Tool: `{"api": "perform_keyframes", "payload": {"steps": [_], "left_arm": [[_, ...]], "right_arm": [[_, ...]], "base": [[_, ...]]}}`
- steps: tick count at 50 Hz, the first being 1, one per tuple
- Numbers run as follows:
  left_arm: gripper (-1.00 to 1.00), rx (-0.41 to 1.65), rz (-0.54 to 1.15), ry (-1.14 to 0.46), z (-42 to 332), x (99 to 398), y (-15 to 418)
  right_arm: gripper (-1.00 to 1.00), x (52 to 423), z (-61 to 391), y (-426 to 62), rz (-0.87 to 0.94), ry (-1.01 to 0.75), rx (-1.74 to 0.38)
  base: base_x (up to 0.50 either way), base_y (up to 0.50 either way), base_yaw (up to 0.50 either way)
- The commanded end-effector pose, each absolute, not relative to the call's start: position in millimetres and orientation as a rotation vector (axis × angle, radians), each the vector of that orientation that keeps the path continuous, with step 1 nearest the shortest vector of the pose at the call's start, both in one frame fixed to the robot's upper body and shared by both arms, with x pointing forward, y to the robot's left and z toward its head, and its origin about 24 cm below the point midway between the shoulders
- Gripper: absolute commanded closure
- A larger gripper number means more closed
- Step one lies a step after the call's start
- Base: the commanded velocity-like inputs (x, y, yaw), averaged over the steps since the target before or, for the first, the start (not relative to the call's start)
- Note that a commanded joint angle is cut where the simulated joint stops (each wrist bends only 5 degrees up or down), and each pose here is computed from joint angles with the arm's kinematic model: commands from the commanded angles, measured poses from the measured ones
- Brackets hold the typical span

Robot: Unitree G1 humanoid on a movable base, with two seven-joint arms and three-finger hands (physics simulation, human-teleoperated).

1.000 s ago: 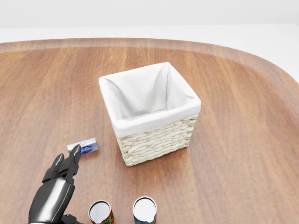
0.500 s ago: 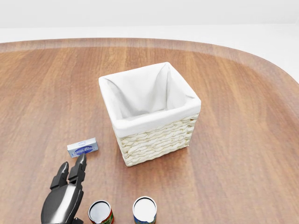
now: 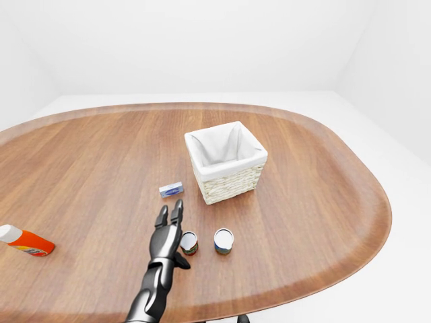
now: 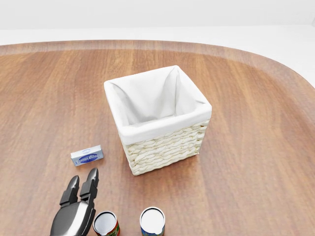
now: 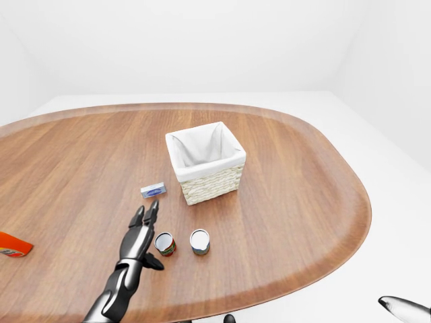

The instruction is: Pick up the tomato sauce, and put it in the basket.

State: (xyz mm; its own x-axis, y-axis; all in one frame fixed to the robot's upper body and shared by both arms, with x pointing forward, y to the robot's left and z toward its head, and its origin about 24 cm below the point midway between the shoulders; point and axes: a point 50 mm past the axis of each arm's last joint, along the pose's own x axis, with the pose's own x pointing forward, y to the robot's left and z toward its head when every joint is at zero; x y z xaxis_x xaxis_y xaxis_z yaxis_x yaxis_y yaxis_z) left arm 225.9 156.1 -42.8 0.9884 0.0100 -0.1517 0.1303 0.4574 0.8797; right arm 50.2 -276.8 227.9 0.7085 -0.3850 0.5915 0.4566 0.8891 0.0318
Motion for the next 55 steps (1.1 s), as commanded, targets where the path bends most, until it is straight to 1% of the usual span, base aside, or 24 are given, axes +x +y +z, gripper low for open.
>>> {"api": "perform_keyframes", "payload": {"steps": [1, 13, 22, 37, 55], "left_arm": [[-1.0, 1.093, -0.092, 0.134, -44.1, 220.1, 149.7], [-1.0, 1.076, -0.115, 0.117, -41.3, 215.8, 141.4], [-1.0, 1.07, -0.144, 0.071, -32.3, 219.5, 129.5], [-1.0, 1.086, -0.171, 0.039, -31.6, 227.4, 117.6], [-1.0, 1.101, -0.175, 0.056, -38.5, 224.0, 119.2]], "right_arm": [[-1.0, 50.3, 227.2, -276.5, -0.469, -0.628, -0.12], [-1.0, 50.3, 227.4, -276.3, -0.467, -0.629, -0.12], [-1.0, 51.3, 227.2, -275.6, -0.464, -0.628, -0.122], [-1.0, 49.7, 228.1, -276.2, -0.465, -0.631, -0.121], [-1.0, 49.2, 227.6, -276.2, -0.466, -0.632, -0.12]], "base": [[0.0, 0.0, 0.0], [0.0, 0.0, 0.0], [0.0, 0.0, 0.0], [0.0, 0.0, 0.0], [0.0, 0.0, 0.0]]}}
